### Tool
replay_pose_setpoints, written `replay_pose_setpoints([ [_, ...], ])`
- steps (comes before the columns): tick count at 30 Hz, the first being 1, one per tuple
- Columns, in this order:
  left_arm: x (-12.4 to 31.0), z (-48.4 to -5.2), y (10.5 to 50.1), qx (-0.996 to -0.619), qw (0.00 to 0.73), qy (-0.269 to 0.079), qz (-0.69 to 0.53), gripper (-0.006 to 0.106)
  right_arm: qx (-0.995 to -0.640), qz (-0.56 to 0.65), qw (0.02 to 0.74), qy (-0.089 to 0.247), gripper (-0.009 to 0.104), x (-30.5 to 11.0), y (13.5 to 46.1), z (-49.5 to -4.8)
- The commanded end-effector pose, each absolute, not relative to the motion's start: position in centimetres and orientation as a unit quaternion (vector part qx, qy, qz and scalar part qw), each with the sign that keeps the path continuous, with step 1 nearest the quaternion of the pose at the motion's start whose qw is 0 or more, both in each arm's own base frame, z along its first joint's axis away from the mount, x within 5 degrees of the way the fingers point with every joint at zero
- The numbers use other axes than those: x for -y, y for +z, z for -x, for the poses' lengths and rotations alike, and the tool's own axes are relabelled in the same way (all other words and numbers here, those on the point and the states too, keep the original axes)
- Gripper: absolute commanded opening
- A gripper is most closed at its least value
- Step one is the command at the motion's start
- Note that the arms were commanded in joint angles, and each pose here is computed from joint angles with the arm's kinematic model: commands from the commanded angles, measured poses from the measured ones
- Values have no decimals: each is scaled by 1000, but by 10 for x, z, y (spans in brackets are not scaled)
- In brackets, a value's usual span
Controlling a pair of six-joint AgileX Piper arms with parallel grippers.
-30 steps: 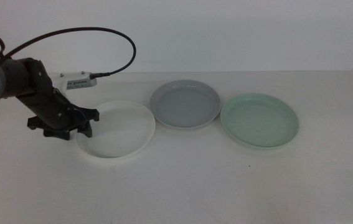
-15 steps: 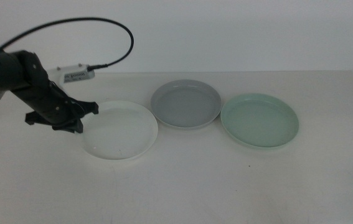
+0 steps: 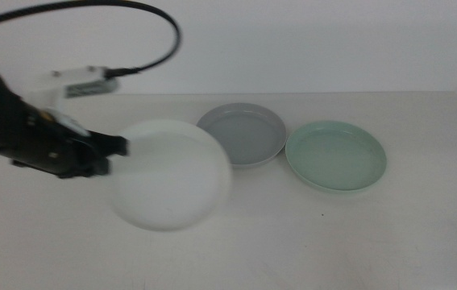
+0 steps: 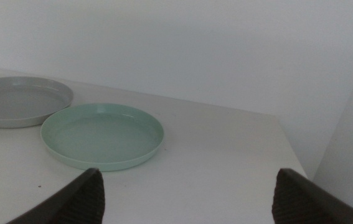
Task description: Stack the three bowls on top of each other.
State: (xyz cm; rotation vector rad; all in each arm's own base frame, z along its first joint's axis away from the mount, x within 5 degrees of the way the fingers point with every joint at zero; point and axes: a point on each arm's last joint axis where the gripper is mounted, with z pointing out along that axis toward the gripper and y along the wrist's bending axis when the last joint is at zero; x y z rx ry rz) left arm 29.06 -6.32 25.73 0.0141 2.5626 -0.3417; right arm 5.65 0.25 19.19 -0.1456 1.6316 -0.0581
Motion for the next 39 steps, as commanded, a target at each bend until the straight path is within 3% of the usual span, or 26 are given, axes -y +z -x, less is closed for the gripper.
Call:
replay_pose_setpoints([
  [1, 84, -287, 276, -936, 310, -165, -6, 0, -689, 64, 721, -32, 94, -2, 202, -54],
  [8, 144, -280, 257, -937, 279, -203, -51, 0, -689, 64, 721, -32, 94, -2, 202, -54],
  [16, 192, -274, 227, -936, 260, -220, -88, 0, -689, 64, 721, -32, 94, -2, 202, -54],
  [31, 207, -280, 186, -950, 219, -205, -82, 2, -689, 64, 721, -32, 94, -2, 202, -54],
  [36, 207, -281, 186, -950, 220, -204, -84, 21, -689, 64, 721, -32, 94, -2, 202, -54],
  [39, 206, -281, 186, -950, 220, -202, -88, 45, -689, 64, 721, -32, 94, -2, 202, -54],
])
